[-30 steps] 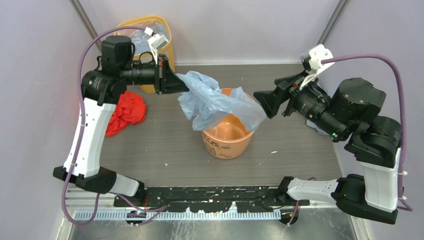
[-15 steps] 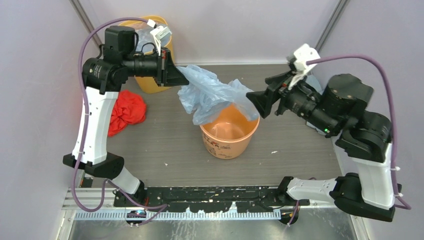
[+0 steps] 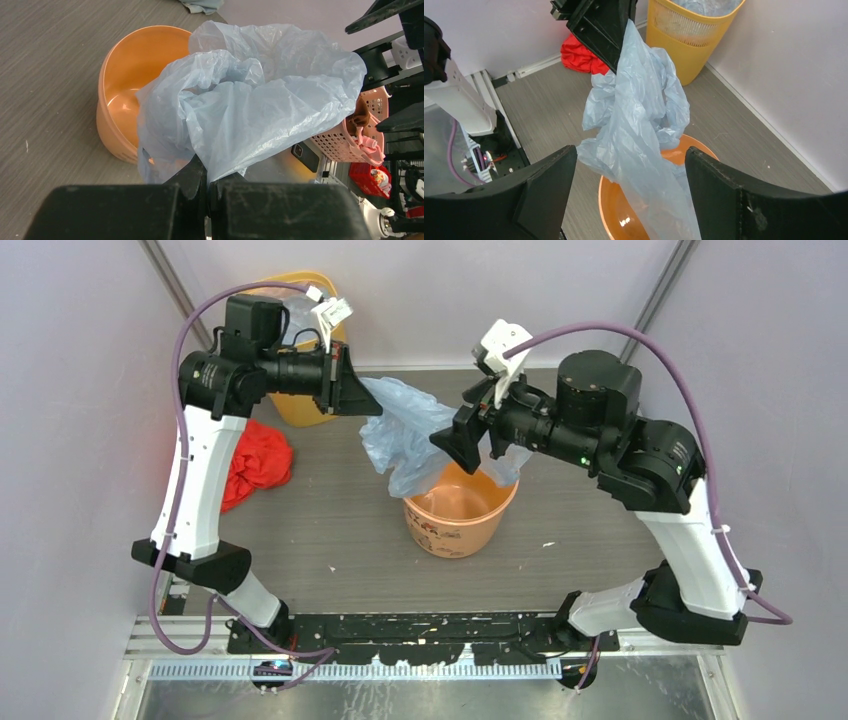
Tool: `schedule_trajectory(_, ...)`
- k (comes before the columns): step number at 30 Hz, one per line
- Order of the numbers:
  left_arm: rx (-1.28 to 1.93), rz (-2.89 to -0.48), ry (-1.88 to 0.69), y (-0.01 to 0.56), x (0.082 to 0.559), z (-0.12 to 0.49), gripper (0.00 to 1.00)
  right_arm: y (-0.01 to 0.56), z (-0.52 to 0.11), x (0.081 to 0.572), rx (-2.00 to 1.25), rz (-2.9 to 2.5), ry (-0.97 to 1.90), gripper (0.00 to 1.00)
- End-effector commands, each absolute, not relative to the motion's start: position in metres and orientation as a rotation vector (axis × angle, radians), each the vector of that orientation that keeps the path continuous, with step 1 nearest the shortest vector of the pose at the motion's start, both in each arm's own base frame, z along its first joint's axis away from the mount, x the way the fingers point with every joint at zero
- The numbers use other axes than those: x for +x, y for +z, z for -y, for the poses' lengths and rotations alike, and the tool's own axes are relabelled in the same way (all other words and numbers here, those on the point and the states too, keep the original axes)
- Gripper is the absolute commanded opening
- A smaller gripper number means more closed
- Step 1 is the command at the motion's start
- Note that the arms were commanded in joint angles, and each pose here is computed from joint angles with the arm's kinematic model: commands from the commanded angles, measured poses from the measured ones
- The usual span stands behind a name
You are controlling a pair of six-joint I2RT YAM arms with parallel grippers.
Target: Put the trash bags into the trash bin
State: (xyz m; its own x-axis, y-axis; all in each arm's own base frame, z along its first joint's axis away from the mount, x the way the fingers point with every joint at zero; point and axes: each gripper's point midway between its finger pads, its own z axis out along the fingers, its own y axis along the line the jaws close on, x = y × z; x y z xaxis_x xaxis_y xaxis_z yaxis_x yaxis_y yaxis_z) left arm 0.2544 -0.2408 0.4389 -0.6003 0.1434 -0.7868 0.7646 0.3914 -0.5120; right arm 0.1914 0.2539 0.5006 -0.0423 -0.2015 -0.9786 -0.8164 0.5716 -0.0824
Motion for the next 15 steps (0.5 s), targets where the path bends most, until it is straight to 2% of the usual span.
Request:
schedule_trajectory(1, 0.79, -1.959, -1.266, 0.45, 0.243, 0.241, 0.0, 0.517, -0.266, 0.193, -0.919, -1.485, 0.636, 0.85)
schedule_trajectory(6, 0.809, -1.944, -1.286, 0.452, 0.238, 0.242, 0.0, 0.5, -0.28, 0.204, -0.952, -1.534, 0.591, 0.85)
schedule_trajectory(9, 0.836, -1.903, -1.323, 0.459, 0.23, 0.243, 0.0, 0.491, -0.288, 0.208, -0.972, -1.563, 0.581, 0.78)
schedule_trajectory(13, 0.858, -1.863, -1.343, 0.464, 0.219, 0.242, 0.0, 0.486, -0.29, 0.215, -0.959, -1.585, 0.555, 0.53)
schedule_trajectory(15, 0.863, -1.85, -1.323, 0.465, 0.215, 0.239, 0.0, 0.487, -0.286, 0.217, -0.936, -1.588, 0.535, 0.31)
